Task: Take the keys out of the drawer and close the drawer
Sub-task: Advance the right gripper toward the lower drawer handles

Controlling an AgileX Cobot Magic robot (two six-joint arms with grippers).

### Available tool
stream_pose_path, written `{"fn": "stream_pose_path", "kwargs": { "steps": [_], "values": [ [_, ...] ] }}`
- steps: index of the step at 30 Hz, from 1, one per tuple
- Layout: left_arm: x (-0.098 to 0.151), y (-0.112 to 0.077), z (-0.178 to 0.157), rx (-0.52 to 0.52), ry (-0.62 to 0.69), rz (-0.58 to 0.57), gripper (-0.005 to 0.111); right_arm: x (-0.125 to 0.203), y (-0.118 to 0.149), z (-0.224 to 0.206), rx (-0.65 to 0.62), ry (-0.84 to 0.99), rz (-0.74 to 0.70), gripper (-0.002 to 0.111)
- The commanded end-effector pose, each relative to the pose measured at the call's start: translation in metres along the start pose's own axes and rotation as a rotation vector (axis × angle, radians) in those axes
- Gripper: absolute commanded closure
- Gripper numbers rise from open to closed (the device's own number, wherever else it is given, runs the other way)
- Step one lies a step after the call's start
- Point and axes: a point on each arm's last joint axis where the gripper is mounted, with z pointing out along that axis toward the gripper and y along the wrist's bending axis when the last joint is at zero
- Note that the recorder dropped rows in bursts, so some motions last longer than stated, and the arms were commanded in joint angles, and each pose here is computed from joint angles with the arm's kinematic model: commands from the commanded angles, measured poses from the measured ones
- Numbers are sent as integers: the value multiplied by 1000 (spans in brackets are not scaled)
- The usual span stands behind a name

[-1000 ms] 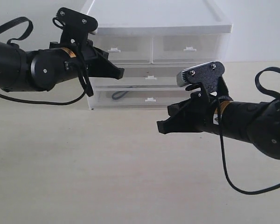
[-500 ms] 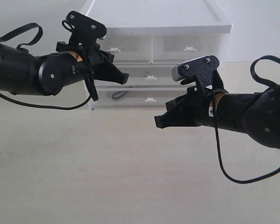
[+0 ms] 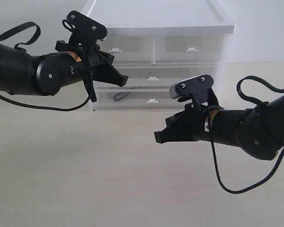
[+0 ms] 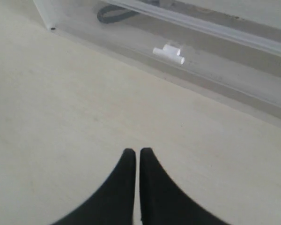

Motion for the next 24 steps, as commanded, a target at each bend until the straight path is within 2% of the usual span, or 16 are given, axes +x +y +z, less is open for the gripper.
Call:
{"fn": "stream_pose_path", "kwargs": {
  "steps": [1,4,12,18,24],
  "values": [
    [-10,35,2,-158,-121,-69,103,-7,2,1,-22,-70,-4,108],
    [-9,36,2,-170,-99,-34,103,-7,2,1,-21,-68,-4,108],
    [-5,43,2,-219,-72,-37,103,-7,2,1,-21,-68,-4,108],
    [-8,44,1,-234,-94,-10,103,-8,2,1,-24,-77,-6,108],
    [-14,49,-1,-294,-164,16,103,-12,2,2,-23,-87,-8,108]
  ]
}}
